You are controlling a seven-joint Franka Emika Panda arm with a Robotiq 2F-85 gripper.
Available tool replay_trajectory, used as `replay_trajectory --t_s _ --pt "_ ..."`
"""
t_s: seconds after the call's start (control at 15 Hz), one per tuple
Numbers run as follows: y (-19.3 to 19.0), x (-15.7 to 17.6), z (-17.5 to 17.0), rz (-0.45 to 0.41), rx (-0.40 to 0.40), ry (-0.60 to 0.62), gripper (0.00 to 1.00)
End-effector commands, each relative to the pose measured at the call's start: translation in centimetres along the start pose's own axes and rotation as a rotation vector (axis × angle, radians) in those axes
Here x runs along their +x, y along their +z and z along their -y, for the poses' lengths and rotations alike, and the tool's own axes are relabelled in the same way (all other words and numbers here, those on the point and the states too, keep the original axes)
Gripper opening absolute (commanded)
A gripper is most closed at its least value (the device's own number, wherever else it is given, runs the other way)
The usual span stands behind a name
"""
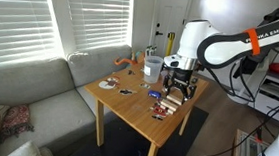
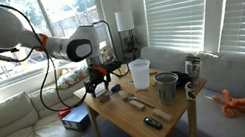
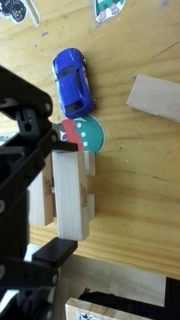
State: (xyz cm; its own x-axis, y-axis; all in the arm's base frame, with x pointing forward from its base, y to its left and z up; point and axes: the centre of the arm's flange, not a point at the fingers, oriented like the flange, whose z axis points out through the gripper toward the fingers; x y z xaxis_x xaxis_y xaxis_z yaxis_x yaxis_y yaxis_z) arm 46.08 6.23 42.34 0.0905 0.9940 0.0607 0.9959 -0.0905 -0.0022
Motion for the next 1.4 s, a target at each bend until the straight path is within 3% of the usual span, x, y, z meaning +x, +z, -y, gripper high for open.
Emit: replay_trajectory --t_s 0.0,1.33 --pt "0.0 0.53 -0.97 -0.024 -0.009 -0.012 0.6" --pt "0.75 0.74 -1.42 -0.022 0.005 -0.01 0.6"
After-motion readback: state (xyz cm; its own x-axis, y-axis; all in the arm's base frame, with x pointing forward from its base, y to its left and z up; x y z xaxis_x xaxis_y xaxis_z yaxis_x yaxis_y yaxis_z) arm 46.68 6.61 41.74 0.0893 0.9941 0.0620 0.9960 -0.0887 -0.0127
